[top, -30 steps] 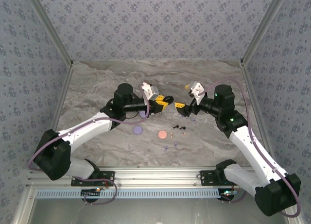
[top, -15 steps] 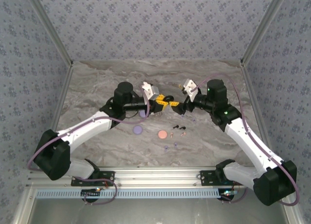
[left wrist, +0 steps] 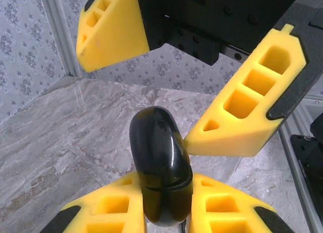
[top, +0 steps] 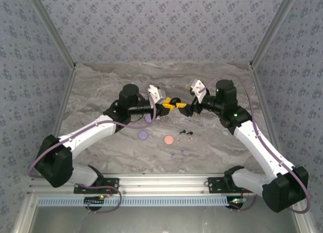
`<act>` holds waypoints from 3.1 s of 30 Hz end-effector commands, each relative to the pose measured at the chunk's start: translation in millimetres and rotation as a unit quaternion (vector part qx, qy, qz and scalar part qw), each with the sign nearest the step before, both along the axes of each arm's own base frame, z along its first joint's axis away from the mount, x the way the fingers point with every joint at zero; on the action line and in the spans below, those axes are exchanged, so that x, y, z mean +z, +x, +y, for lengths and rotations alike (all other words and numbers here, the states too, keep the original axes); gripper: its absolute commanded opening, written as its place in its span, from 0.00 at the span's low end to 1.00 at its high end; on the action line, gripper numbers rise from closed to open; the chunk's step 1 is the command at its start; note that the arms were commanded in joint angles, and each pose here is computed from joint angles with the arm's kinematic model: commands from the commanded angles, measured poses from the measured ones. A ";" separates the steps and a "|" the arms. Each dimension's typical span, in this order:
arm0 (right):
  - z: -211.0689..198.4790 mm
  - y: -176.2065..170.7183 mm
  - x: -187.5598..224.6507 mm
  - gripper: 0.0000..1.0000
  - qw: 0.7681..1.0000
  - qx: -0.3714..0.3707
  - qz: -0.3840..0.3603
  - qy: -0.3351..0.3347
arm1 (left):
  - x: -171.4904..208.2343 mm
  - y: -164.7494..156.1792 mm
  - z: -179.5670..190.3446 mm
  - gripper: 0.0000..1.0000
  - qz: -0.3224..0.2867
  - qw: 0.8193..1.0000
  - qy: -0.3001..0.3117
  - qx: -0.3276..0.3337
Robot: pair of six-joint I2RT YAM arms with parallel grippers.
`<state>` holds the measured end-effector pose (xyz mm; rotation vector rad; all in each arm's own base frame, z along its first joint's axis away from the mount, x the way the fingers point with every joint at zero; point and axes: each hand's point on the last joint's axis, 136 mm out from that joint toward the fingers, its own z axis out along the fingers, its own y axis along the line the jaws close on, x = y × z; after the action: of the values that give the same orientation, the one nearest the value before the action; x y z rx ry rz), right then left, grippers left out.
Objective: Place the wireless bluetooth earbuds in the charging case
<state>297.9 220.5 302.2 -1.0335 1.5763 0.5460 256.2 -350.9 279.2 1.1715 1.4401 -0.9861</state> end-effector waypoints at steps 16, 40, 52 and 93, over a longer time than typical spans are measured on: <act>-7.7 5.9 22.0 0.93 1.000 -0.016 -0.018 0.007 | -5.5 -10.8 -6.8 0.00 -0.005 1.000 0.008 -0.023; -95.0 -25.0 -43.2 0.88 0.929 -0.248 0.270 0.057 | 0.9 4.2 11.0 0.00 -0.039 0.997 -0.025 0.061; -91.0 -37.3 -111.5 0.83 0.873 -0.285 0.392 0.056 | 6.8 0.1 13.2 0.00 -0.042 0.997 -0.033 0.059; -52.9 -19.8 -277.0 0.44 0.712 -0.430 0.551 -0.061 | 12.9 -6.1 27.4 0.00 -0.068 0.995 -0.019 0.076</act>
<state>274.1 168.2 24.8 0.1834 2.9083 0.4153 255.8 -324.4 275.8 1.0586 1.4329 -0.8222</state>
